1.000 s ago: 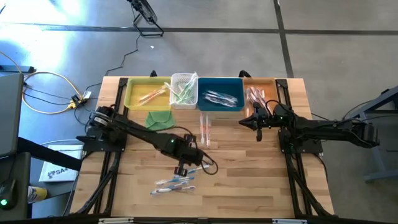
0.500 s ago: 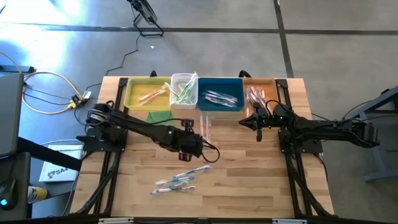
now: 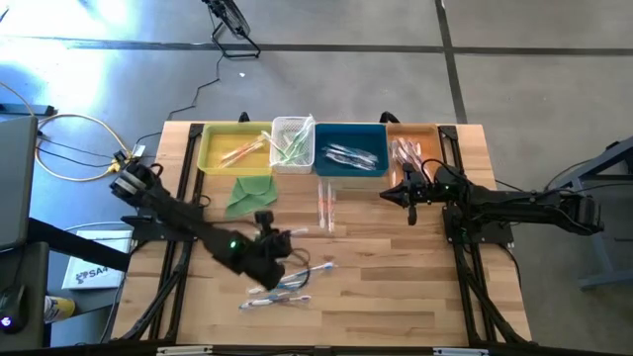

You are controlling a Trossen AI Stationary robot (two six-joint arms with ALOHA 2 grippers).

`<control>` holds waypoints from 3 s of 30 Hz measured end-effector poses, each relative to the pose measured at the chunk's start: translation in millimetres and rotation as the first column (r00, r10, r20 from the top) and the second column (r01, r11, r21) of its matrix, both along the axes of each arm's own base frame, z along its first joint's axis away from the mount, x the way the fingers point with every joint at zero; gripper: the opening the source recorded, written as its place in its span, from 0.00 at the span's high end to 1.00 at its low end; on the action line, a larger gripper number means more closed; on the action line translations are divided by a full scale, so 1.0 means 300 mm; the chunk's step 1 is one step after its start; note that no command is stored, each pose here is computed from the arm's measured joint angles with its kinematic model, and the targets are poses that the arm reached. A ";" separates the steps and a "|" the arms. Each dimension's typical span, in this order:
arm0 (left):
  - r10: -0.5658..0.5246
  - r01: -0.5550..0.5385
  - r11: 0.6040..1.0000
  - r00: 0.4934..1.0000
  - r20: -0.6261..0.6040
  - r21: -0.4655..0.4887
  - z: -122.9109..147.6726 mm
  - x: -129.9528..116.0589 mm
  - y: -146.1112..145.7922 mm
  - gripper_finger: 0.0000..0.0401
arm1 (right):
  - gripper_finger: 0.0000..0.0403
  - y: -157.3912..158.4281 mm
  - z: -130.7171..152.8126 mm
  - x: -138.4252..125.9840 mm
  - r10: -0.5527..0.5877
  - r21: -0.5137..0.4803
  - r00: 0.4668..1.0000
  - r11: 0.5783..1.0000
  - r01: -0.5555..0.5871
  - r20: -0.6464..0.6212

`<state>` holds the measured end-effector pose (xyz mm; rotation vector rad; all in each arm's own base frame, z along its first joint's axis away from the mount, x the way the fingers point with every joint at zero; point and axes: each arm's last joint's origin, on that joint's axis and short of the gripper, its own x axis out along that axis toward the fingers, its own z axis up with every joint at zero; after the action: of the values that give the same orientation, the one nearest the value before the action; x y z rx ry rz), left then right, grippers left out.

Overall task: Pick & Place Toothbrushes
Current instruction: Put the green toothbrush into the white bin

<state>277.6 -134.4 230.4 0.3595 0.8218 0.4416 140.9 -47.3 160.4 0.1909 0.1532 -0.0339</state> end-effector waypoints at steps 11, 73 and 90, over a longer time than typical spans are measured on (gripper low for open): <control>-0.040 -0.009 0.984 0.961 0.273 0.176 -0.040 -0.008 -0.066 0.99 | 0.99 0.000 0.001 0.000 -0.002 0.000 1.000 1.000 0.002 0.003; 0.108 -0.040 0.994 0.571 0.814 -0.104 -0.011 -0.055 0.880 0.99 | 0.99 0.000 0.005 0.001 0.000 -0.008 1.000 1.000 0.000 0.015; 0.208 -0.111 0.978 0.583 0.786 -0.176 -0.033 -0.057 0.885 0.99 | 0.99 -0.001 0.007 0.001 -0.002 -0.028 1.000 1.000 0.002 0.022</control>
<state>260.4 131.0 220.6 -0.0501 -0.0332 0.6569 141.1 -47.6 162.5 0.1632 0.1311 -0.0359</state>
